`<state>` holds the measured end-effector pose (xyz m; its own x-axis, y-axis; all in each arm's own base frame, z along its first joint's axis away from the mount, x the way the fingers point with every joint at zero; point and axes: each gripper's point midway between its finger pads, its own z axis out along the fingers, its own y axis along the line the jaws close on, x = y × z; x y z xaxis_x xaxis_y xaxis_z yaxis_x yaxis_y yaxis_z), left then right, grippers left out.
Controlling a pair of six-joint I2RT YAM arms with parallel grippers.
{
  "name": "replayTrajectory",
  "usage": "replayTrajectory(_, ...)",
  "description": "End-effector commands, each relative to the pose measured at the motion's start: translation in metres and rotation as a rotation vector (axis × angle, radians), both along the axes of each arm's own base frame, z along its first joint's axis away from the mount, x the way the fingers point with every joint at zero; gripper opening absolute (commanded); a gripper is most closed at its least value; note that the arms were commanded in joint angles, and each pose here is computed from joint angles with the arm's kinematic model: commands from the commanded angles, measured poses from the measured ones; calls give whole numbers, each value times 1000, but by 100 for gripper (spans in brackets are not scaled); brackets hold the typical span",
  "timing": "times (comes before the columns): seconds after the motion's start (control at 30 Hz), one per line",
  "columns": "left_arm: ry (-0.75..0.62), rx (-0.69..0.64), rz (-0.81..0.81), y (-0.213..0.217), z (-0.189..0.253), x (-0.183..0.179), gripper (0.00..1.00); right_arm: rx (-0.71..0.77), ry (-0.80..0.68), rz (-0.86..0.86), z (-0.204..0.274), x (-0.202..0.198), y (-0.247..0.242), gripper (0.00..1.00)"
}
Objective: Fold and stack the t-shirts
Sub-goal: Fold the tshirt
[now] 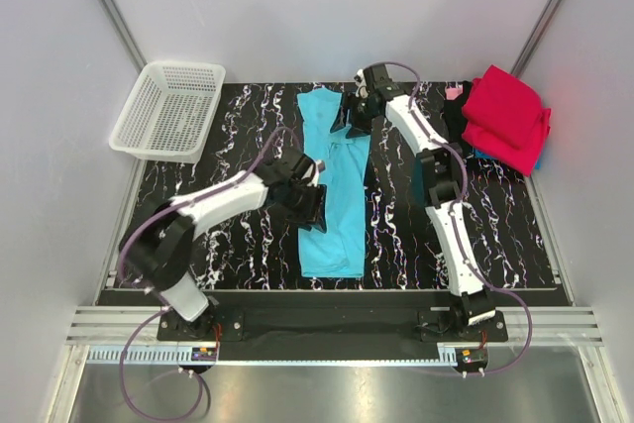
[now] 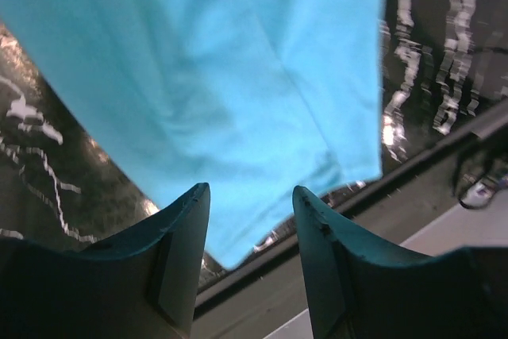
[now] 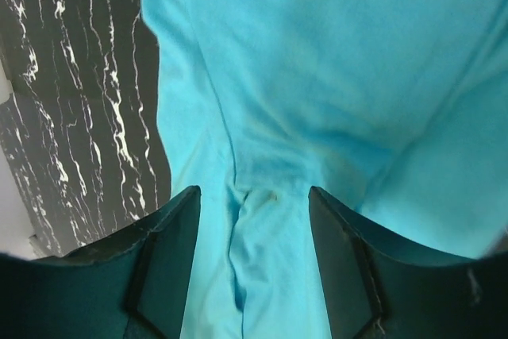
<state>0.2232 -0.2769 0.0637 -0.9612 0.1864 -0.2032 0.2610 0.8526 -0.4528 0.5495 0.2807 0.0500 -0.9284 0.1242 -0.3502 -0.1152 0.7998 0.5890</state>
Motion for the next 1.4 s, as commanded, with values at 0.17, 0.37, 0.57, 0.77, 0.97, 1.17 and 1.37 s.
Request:
replayTrajectory(0.17, -284, -147, 74, 20, 88, -3, 53, -213, -308, -128, 158, -32, -70, 70)
replayTrajectory(0.37, -255, -114, 223, 44, 71, -17, 54, -224, -240, -187, 147, -121, -102, 80)
replayTrajectory(0.57, -190, -95, 335, 53, 35, -25, 53, -193, -141, -191, 109, -217, -122, 92)
replayTrajectory(0.77, -132, -101, 386, 52, 5, -30, 54, -167, -91, -257, 75, -292, -133, 100)
replayTrajectory(0.97, -50, -118, 393, 43, -24, -36, 53, -245, -42, -220, 33, -339, -127, 100)
replayTrajectory(1.17, -75, -114, 407, 47, -24, -35, 53, -229, -85, -265, 40, -341, -125, 100)
replayTrajectory(1.37, -48, -94, 423, 50, -36, -40, 53, -241, -99, -326, 33, -346, -135, 93)
